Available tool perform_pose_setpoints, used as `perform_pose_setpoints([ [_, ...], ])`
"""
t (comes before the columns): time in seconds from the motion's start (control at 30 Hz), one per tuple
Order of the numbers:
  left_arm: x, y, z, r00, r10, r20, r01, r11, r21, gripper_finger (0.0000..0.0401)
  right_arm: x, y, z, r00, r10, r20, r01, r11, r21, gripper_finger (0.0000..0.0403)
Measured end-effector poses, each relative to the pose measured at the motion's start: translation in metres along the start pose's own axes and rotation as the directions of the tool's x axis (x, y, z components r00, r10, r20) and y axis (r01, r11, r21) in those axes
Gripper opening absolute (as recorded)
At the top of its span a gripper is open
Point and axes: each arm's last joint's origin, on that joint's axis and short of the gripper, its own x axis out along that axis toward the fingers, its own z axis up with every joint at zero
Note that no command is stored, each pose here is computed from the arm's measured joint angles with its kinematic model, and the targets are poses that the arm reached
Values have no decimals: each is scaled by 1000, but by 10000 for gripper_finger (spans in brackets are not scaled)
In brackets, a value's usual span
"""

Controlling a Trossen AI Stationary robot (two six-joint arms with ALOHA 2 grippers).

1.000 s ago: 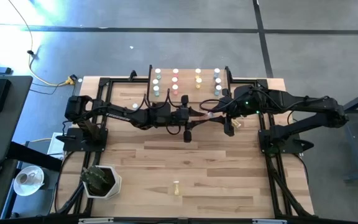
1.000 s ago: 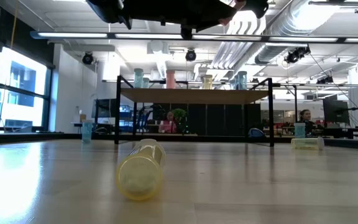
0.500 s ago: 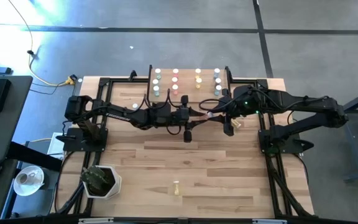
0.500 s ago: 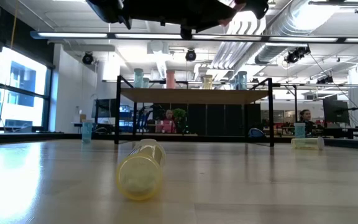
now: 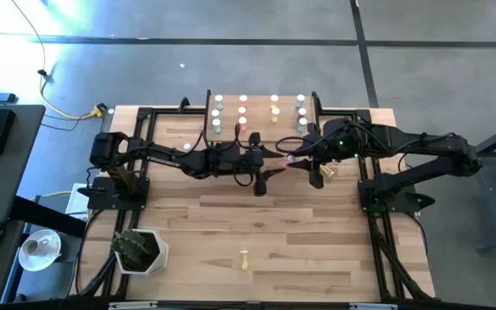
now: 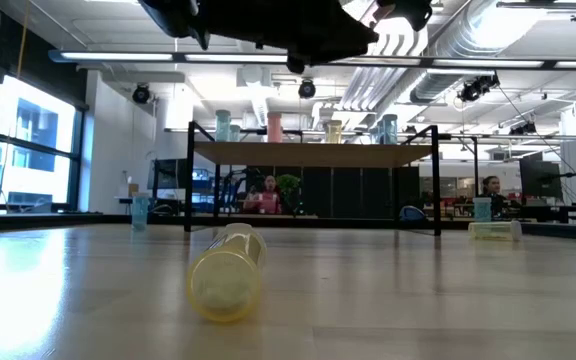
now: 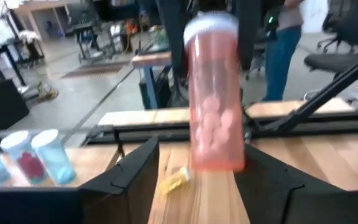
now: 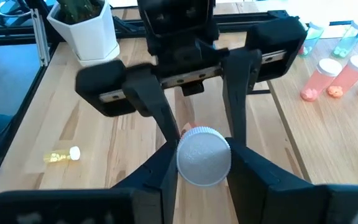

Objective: Pick and place medicine bottles onto shelf by color
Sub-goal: Put the pink pill bottle on the shelf

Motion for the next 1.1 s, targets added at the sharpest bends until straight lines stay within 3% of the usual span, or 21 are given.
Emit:
perform_pose_setpoints([
  [0.17, -6, 3, -6, 991, 51, -127, -49, 999, 19, 214, 0, -1, 0, 1000, -31, 0, 31, 1000, 0, 99],
  [0.47, -45, 24, 19, 960, 68, -272, -63, 998, 28, 218, 0, -21, 2, 993, -114, 18, 114, 993, 44, 99],
  [0.6, -62, 31, 18, 935, 78, -346, -70, 997, 36, 218, 6, -34, 2, 989, -148, 17, 147, 987, 71, 99],
  [0.73, -80, 35, 5, 919, 86, -385, -87, 996, 15, 218, 13, -44, 5, 990, -144, 1, 144, 986, 87, 99],
  [1.1, -115, 29, -44, 935, 91, -342, -119, 991, -61, 218, 32, -75, 44, 978, -185, -97, 193, 978, 81, 99],
])
